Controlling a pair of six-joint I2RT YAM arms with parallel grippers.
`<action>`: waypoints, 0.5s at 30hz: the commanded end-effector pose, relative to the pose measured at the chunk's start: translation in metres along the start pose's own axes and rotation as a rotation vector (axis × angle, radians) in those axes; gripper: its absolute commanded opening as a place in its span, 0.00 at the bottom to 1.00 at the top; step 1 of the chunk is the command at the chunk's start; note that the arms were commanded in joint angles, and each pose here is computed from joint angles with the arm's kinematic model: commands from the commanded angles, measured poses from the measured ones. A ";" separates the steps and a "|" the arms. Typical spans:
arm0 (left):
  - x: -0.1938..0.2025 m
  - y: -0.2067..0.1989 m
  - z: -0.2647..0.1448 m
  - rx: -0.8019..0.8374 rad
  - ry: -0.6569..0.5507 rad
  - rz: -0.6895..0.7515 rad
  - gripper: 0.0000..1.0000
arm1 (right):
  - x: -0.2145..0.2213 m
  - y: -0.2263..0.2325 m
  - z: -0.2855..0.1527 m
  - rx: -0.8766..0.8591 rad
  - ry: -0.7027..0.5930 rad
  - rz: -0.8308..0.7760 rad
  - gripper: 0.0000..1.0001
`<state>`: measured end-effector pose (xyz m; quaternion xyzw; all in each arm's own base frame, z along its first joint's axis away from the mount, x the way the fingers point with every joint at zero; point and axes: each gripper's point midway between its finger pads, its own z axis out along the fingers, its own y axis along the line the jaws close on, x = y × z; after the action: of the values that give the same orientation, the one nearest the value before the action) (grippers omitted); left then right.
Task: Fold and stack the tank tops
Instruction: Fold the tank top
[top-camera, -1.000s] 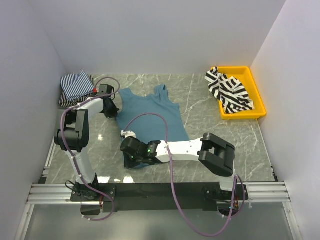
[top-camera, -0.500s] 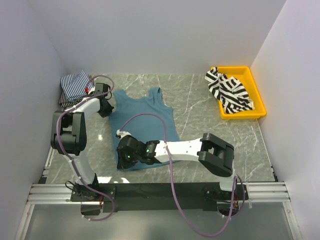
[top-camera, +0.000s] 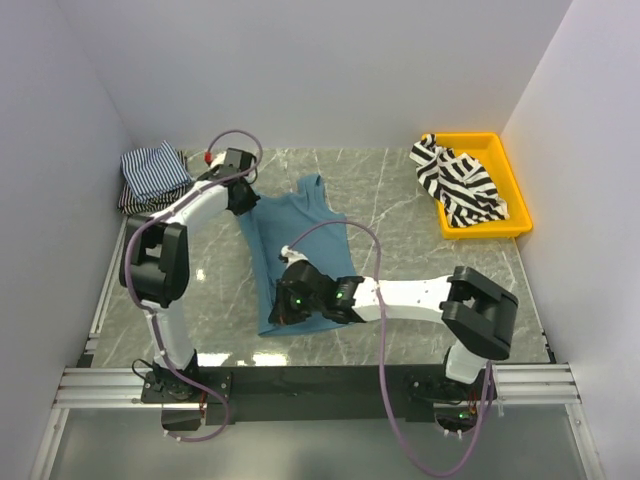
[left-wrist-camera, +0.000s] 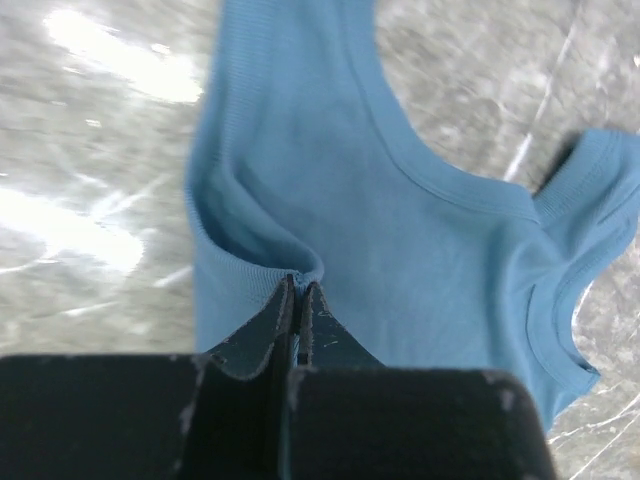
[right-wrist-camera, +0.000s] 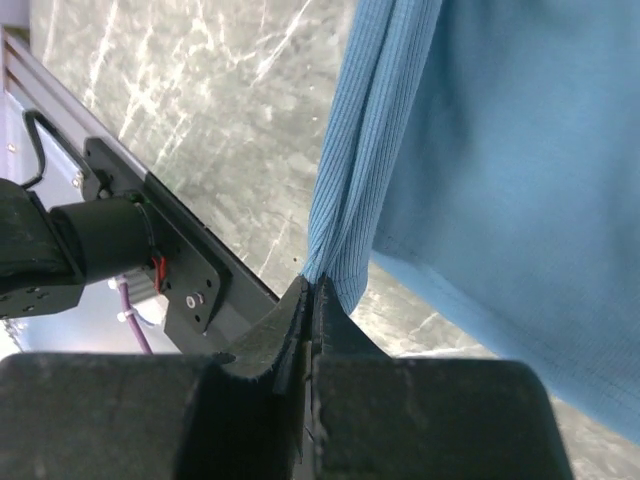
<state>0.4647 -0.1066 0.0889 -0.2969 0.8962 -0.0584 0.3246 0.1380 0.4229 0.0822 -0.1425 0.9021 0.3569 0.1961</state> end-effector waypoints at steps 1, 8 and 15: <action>-0.008 -0.025 0.005 0.019 -0.043 -0.016 0.01 | -0.013 0.004 -0.013 -0.049 -0.061 0.036 0.00; 0.011 -0.061 0.012 0.052 -0.024 0.015 0.01 | -0.009 -0.020 -0.027 -0.021 -0.094 0.081 0.00; 0.027 -0.083 0.019 0.074 -0.006 0.050 0.01 | -0.006 -0.048 -0.031 0.018 -0.121 0.136 0.00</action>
<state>0.4814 -0.1820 0.0634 -0.2500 0.9162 -0.0686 0.3056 0.1499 0.3687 0.0669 -0.0744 0.9083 0.3520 0.2135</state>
